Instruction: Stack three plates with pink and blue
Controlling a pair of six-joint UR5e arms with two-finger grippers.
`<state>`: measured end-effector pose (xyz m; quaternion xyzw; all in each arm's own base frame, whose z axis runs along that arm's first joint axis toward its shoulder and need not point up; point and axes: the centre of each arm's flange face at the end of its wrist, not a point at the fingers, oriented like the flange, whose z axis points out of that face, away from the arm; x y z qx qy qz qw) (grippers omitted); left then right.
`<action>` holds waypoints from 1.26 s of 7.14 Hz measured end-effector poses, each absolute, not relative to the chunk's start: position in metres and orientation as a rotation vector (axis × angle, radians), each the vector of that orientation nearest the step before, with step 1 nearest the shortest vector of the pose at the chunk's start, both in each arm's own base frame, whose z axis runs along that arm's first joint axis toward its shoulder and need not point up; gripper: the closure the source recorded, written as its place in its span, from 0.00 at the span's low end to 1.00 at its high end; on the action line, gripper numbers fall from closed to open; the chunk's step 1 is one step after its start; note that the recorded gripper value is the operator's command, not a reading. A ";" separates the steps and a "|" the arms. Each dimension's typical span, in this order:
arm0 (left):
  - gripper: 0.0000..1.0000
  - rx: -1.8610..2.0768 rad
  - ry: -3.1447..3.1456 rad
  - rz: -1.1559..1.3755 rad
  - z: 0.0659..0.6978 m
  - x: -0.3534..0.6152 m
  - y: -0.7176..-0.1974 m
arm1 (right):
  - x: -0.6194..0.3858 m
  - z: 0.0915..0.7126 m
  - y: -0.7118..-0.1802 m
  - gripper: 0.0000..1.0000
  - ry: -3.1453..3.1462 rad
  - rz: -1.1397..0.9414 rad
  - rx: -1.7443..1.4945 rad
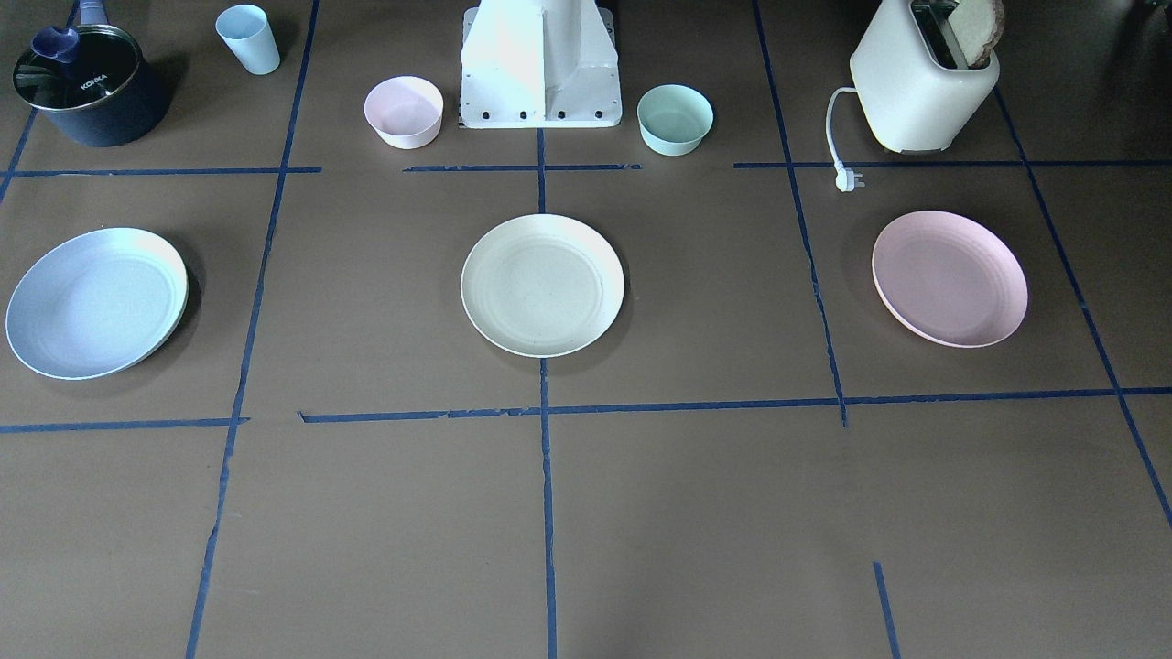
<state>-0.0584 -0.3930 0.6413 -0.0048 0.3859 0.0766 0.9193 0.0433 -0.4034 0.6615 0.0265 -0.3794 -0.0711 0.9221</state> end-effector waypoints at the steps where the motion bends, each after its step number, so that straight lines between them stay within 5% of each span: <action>1: 0.00 -0.006 0.792 0.159 0.640 -0.058 -0.393 | 0.043 0.662 -0.403 0.00 -0.779 -0.146 0.054; 9: 0.00 0.176 0.813 0.192 0.591 -0.011 -0.446 | 0.043 0.658 -0.407 0.00 -0.779 -0.149 0.063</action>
